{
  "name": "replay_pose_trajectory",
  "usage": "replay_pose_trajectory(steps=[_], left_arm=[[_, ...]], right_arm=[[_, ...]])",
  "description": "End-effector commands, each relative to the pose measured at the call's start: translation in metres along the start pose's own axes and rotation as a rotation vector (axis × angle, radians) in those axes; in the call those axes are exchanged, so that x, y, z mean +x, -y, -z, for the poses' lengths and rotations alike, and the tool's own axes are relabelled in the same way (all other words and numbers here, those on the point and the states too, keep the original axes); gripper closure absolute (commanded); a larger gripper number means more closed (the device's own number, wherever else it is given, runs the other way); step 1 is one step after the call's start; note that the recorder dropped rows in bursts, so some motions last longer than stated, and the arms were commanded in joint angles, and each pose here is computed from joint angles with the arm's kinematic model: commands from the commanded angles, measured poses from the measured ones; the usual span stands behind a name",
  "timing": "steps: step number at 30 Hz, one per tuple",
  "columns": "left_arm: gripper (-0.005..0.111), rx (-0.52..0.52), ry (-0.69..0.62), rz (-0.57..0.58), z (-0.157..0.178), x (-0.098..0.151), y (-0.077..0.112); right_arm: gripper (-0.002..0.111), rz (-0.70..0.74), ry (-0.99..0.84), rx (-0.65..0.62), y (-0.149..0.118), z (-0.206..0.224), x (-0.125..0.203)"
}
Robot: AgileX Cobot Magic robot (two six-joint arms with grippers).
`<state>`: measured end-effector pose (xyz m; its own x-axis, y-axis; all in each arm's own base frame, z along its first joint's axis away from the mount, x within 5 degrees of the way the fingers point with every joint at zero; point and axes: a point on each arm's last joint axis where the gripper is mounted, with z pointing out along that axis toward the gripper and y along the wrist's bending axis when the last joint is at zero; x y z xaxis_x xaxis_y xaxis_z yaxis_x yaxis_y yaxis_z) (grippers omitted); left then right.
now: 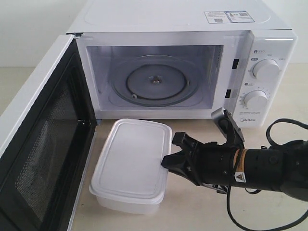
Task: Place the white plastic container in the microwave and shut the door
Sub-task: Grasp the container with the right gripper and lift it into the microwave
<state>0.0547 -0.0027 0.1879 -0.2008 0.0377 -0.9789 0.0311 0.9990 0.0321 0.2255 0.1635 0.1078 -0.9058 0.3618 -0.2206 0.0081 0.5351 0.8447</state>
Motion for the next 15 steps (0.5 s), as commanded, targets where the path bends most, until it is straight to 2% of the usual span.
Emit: replay_pose_trajectory(steps=[1, 10, 15], left_arm=[[0.102, -0.002, -0.003, 0.002, 0.000, 0.001, 0.000], [0.102, -0.002, -0.003, 0.002, 0.000, 0.001, 0.000], [0.102, -0.002, -0.003, 0.002, 0.000, 0.001, 0.000]], right_arm=[[0.108, 0.017, 0.007, -0.040, -0.011, 0.007, -0.002], [0.108, 0.055, 0.108, -0.076, -0.047, 0.043, -0.009], [0.108, 0.064, 0.166, -0.063, -0.056, 0.060, -0.009]])
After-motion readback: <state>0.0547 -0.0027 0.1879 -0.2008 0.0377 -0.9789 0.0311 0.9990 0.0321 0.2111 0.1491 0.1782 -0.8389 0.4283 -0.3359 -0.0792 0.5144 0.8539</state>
